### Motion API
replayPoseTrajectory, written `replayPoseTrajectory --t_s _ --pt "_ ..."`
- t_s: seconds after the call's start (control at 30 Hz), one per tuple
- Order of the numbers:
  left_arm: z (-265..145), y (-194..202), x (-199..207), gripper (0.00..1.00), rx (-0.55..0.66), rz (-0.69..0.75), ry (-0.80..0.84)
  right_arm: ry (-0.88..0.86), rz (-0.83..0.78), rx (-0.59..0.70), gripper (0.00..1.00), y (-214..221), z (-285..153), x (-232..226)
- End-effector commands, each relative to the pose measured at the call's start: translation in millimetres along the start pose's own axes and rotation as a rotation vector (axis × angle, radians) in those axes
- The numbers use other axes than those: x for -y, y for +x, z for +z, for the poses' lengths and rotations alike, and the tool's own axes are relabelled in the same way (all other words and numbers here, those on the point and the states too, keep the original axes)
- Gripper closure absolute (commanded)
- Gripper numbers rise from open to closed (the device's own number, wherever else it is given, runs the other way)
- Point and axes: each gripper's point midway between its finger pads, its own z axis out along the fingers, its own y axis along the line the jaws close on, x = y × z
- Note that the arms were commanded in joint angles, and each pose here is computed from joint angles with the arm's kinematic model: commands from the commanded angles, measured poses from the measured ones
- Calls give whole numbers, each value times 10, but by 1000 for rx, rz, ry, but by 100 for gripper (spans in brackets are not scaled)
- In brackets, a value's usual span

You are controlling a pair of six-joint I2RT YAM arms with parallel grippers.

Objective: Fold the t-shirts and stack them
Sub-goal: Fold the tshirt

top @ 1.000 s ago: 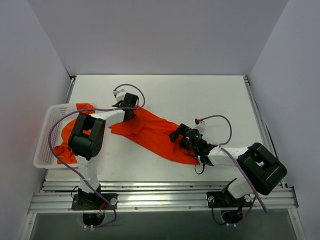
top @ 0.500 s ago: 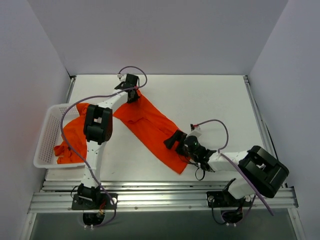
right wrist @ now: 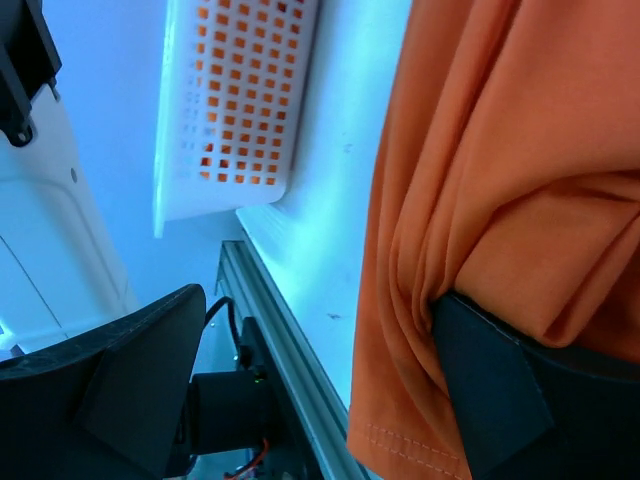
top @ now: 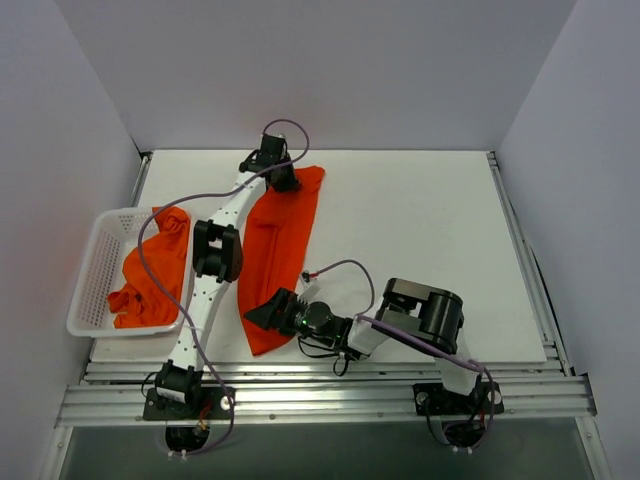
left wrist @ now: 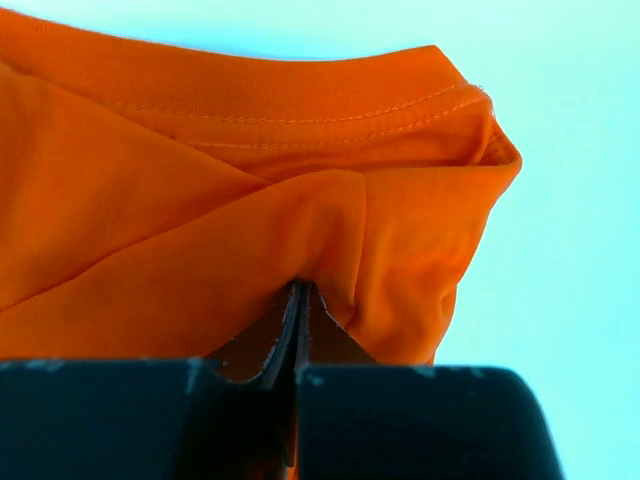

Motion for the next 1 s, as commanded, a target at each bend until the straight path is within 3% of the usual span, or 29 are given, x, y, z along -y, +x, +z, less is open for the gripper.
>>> replayPoseTrajectory --t_s 0.0,0.27,0.47,0.53,0.6,0.63,0.67,0.7,0.77,0.9,0.97 --pt "9 192 364 95 -56 79 197 473 -58 -279 9 813 -557 1457" --pt "-402 -237 672 94 57 127 263 718 -291 -88 5 375 -815 1420" --pt "-744 -637 895 92 162 112 303 878 -435 116 0 138 -1331 955" --pt "-990 -804 1043 91 199 111 349 837 -458 225 0 119 -1463 714" --pt "-1237 -961 1132 85 235 114 381 850 -504 277 0 13 -1655 520" --pt "-1582 -1149 1270 81 291 125 413 826 -538 314 1 -16 -1718 401" --pt "-1763 -1258 1297 70 324 132 421 842 -553 348 1 -99 -1847 348" --pt "-2129 -1410 1392 65 381 161 438 822 -549 369 1 -111 -1844 217" --pt "-2483 -1585 1386 50 445 170 423 823 -604 405 1 -216 -1934 104" --pt "-3190 -1687 1261 46 492 141 362 763 -636 490 1 -414 -1919 -358" --pt "-3230 -1544 1152 47 452 133 320 710 -677 561 2 -591 -1938 -609"
